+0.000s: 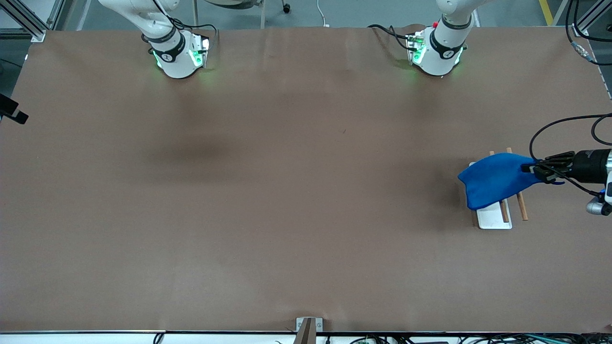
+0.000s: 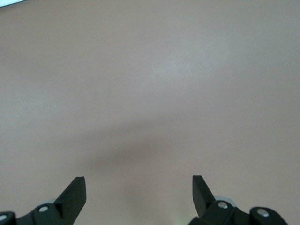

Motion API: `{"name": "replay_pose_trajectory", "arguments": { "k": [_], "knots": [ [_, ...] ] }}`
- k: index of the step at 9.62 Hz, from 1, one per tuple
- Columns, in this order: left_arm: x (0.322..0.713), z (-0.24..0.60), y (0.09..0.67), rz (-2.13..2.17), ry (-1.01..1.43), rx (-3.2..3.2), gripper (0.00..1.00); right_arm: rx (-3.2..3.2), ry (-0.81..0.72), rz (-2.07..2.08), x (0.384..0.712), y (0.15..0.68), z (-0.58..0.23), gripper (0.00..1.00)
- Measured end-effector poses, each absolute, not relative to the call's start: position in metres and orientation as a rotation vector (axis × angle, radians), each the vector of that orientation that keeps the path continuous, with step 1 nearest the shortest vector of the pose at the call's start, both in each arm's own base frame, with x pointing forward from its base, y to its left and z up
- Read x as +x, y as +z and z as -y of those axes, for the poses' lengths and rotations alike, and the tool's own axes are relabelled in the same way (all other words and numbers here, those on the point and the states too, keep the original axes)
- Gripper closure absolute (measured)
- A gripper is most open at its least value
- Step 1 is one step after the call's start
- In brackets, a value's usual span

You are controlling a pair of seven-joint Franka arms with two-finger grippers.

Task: Right arm passes towel to left arm to hang
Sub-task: 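Move the towel over the dowels while the right gripper retracts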

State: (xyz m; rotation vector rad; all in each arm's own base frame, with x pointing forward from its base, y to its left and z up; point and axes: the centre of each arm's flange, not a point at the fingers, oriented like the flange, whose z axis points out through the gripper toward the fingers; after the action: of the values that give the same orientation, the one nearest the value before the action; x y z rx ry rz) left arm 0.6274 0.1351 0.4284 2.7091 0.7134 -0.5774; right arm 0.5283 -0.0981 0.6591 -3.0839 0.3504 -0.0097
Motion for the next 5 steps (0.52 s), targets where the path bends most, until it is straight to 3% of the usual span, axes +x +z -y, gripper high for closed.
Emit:
{"name": "replay_pose_trajectory", "arguments": {
  "k": [5],
  "knots": [
    [0.614,-0.191,0.422,-0.551,-0.548,2.827,0.98,-3.105,-0.01,-0.336,0.53,0.66,0.093,0.0]
  ]
}}
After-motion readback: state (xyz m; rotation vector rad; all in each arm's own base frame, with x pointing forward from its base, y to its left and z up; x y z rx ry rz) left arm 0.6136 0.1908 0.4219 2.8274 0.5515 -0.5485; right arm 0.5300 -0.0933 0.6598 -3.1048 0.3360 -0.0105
